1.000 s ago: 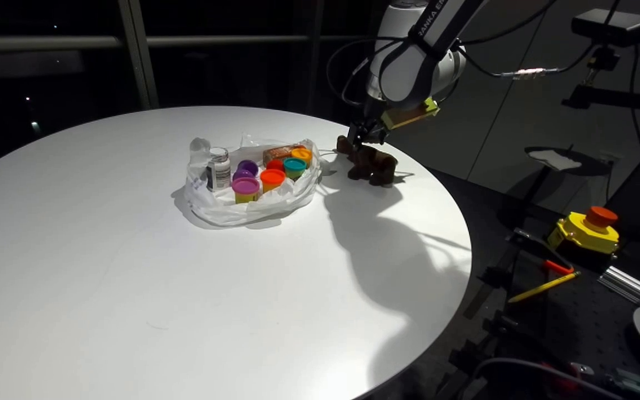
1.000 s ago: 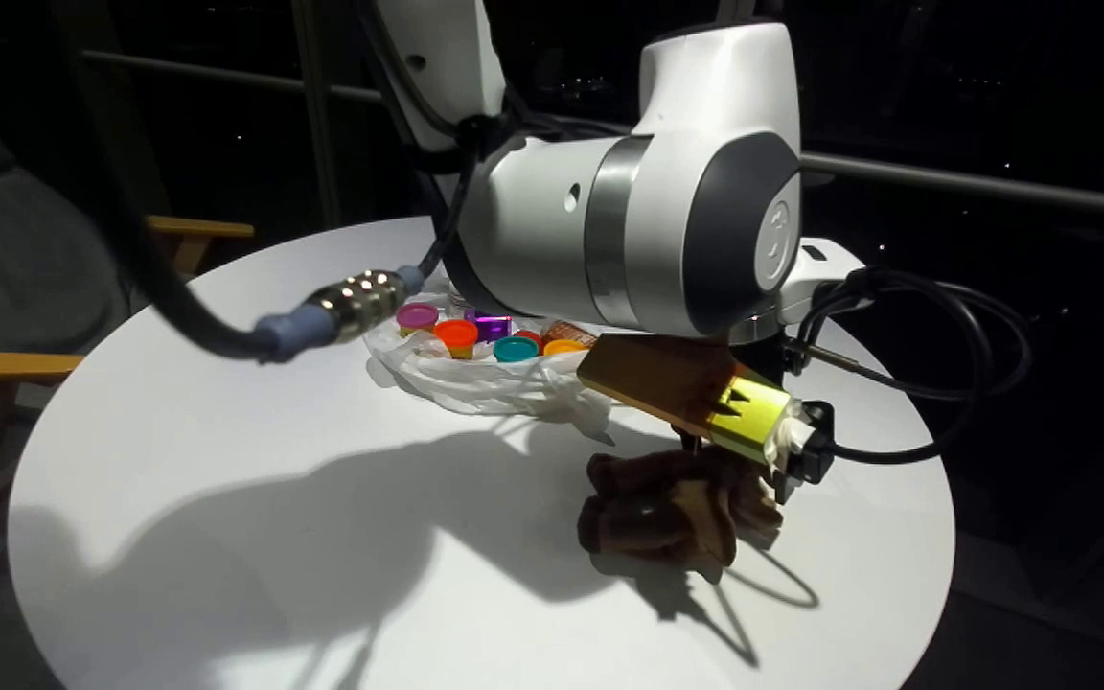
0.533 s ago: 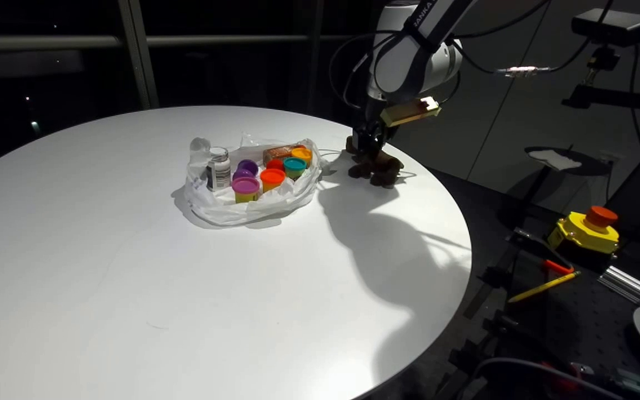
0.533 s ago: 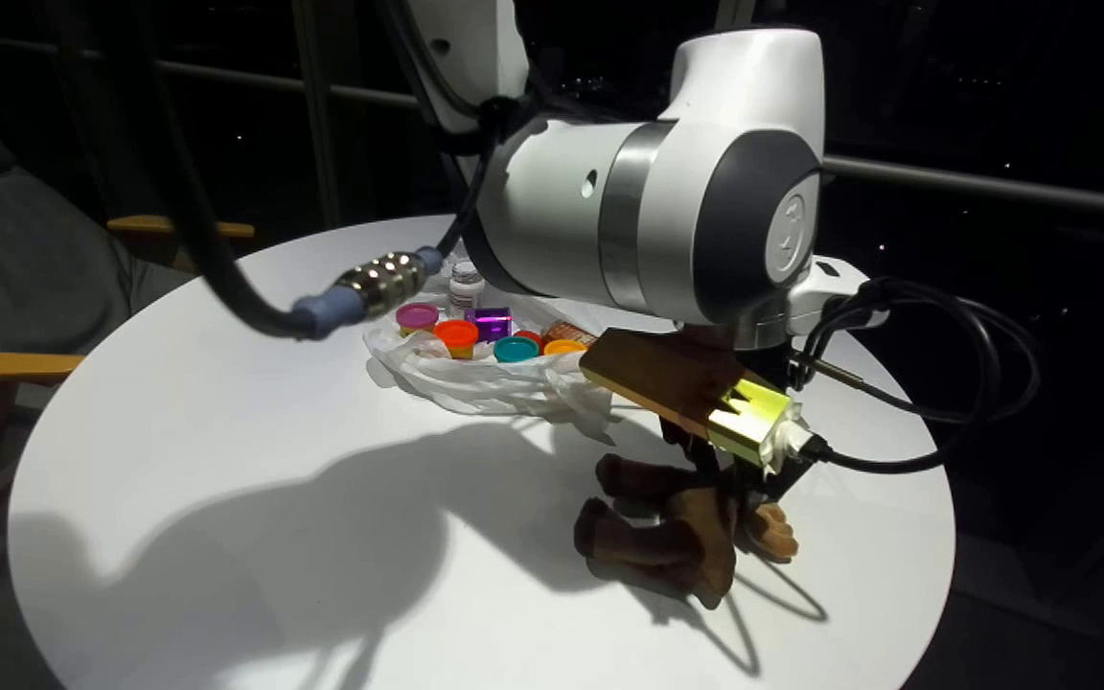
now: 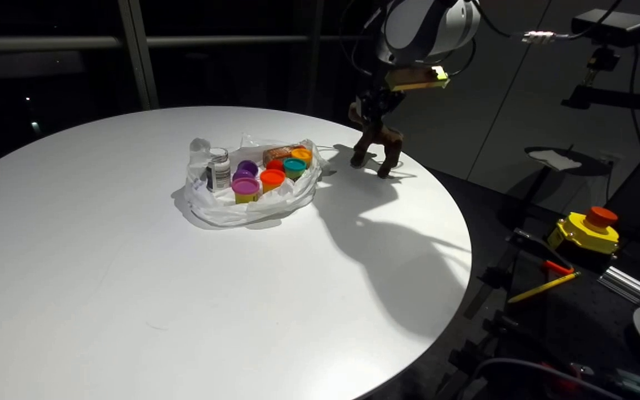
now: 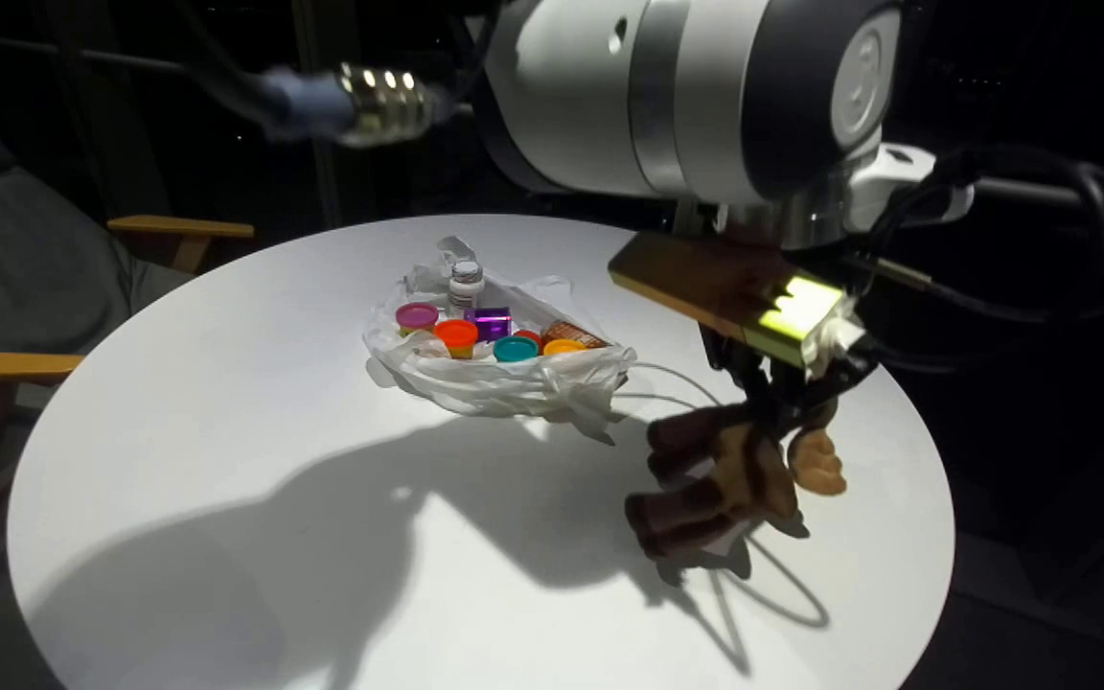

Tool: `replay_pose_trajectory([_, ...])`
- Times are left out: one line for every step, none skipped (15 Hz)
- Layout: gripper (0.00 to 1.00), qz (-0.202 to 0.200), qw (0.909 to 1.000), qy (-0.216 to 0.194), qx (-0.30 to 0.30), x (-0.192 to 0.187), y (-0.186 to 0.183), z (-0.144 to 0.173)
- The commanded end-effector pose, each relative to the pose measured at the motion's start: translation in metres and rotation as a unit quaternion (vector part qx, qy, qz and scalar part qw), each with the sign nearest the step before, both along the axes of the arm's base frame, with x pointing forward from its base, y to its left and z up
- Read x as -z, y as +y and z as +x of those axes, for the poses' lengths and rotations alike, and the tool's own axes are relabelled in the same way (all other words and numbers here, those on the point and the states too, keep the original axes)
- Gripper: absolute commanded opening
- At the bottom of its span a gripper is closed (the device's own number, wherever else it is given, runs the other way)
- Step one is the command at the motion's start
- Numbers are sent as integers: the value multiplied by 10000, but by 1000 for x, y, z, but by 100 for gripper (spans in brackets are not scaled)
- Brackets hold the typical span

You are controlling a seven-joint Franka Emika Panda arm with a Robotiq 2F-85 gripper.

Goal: Pick up the objects from the table and put them in the plastic bag.

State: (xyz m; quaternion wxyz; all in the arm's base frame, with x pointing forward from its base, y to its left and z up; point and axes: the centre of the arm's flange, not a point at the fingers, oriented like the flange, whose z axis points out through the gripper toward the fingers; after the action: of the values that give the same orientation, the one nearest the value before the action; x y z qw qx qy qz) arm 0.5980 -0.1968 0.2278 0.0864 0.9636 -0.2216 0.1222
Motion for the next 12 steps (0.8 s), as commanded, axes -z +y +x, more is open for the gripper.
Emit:
replay_pose_trajectory([6,40,9966,-563,-606,-73,58,-19])
replay_pose_trajectory([6,9,9937,-685,-884,-86,77,-20])
replay_pose_trajectory([6,-70,9907,-726,-1149,-93,103,-18])
replay_pose_trajectory([6,-134,9868,-761,-1422,-99,129,-17])
replay_pose_trajectory([6,-169,9817,-792,-1721,-105,154,-20])
replay_pose_trajectory([6,-213,9756,-791,-2036,-101,179,-17])
replay_pose_trajectory([6,-269,9685,-816,-2336,-101,201,-18])
replay_pose_trajectory([6,-323,9602,-847,-2641,-97,225,-15])
replay_pose_trajectory([6,-385,9511,-896,-2932,-96,246,-16])
replay_pose_trajectory([6,-445,9406,-957,-3226,-90,266,-10])
replay_pose_trajectory([5,-478,9305,-1065,-3473,-92,283,-13])
replay_pose_trajectory([5,-516,9199,-1201,-3697,-89,298,-10])
